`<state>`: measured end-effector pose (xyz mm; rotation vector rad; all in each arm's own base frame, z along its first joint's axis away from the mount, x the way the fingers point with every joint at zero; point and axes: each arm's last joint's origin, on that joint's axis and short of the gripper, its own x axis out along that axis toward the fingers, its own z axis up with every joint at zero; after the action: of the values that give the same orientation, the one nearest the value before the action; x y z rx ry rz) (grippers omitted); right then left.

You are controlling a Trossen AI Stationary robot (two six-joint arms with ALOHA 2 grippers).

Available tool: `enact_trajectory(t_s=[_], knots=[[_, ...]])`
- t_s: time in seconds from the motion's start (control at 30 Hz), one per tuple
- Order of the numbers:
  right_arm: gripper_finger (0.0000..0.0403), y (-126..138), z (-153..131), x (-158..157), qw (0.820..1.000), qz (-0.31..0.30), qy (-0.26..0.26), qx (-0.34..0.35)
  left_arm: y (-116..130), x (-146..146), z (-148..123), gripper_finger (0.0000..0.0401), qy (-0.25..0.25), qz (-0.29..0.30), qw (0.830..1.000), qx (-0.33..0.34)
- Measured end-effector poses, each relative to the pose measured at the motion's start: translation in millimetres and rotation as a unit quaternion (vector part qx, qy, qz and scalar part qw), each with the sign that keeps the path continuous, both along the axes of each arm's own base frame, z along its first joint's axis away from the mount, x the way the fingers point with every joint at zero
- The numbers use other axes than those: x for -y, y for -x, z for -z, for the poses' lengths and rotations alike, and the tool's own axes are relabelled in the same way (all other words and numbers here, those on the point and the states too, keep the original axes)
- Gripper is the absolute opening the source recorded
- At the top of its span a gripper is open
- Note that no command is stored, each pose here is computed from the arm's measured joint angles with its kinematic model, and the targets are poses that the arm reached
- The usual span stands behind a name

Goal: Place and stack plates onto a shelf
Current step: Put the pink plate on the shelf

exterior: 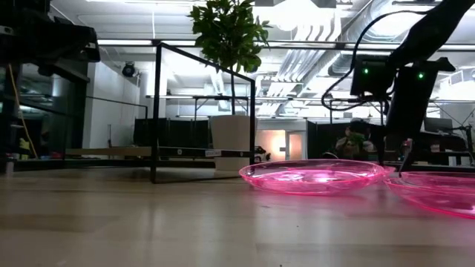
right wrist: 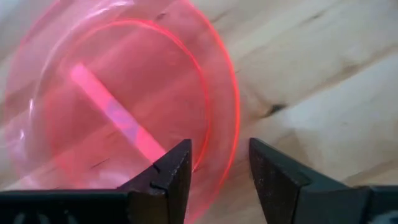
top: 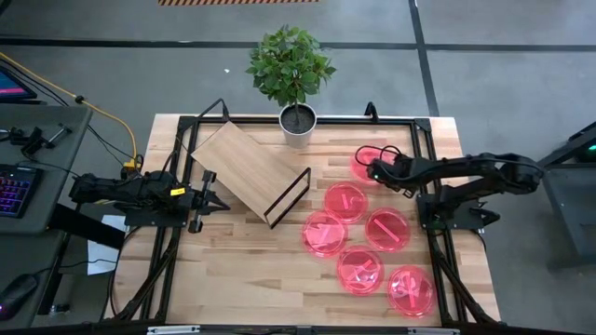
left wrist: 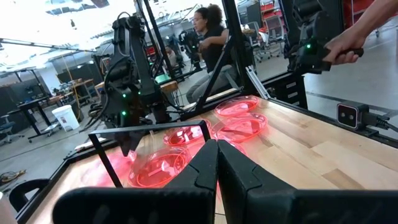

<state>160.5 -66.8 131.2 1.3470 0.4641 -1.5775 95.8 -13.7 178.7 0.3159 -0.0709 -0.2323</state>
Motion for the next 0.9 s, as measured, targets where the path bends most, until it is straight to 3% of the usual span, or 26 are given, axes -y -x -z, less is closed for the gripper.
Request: enact_trajectory(t_s=[0.47,0.9], knots=[[0.0144,4,-4,0,1.000,0.013,0.015,-0.004,0,0,0,0.0000,0.000,0.000,1.000,0.000],[0.0144,-6,11,14,1.000,0.025,0.014,-0.005,0,0,0,0.0000,0.000,0.000,1.000,0.000]])
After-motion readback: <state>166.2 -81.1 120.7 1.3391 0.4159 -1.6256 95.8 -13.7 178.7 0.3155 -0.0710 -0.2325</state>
